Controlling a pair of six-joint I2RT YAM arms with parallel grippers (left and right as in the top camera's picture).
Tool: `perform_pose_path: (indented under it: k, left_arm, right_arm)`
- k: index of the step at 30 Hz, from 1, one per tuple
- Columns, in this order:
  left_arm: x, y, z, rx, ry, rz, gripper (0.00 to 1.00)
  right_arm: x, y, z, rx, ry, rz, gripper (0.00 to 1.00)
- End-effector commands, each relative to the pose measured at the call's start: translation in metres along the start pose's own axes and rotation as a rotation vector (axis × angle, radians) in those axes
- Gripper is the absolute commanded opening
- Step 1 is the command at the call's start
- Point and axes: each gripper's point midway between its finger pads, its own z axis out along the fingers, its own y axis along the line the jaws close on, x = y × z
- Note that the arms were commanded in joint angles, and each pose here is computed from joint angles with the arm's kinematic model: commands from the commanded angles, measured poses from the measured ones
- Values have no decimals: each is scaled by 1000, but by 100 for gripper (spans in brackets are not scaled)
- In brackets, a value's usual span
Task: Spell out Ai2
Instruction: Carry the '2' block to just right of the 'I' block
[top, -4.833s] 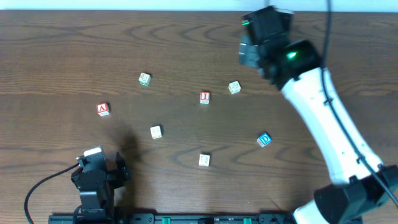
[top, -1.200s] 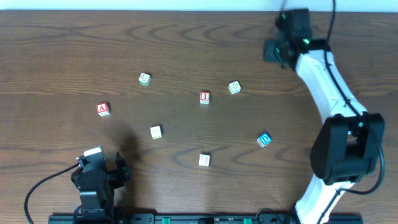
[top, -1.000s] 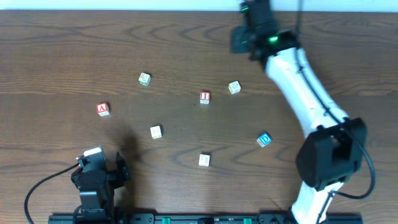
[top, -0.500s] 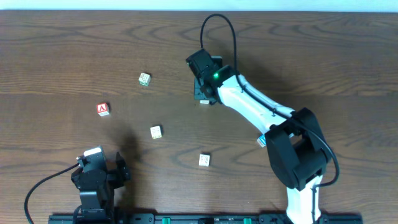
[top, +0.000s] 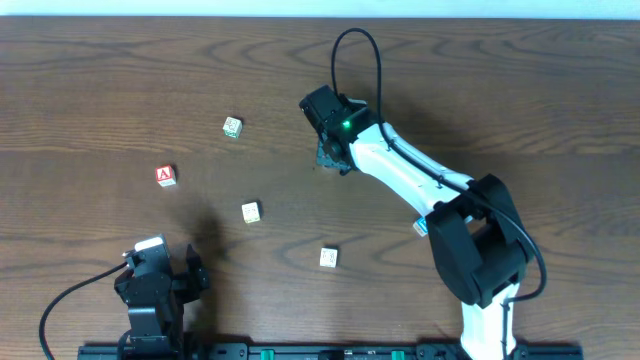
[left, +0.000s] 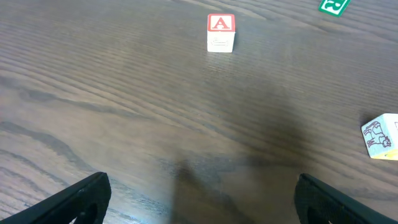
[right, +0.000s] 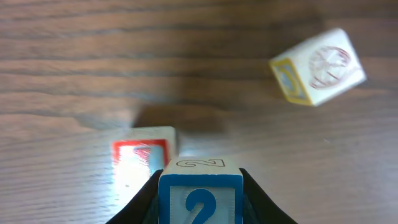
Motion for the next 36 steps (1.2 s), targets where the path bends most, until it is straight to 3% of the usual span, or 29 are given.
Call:
perform_pose_path:
  k: [1,36]
  left_arm:
    - [9,2,3,-12,27,18,95]
    - [9,2,3,-12,27,18,95]
  right_arm:
    - [-11,-11,-13,17,-41,44,1]
    - [-12,-4,2,-105,2,-66,1]
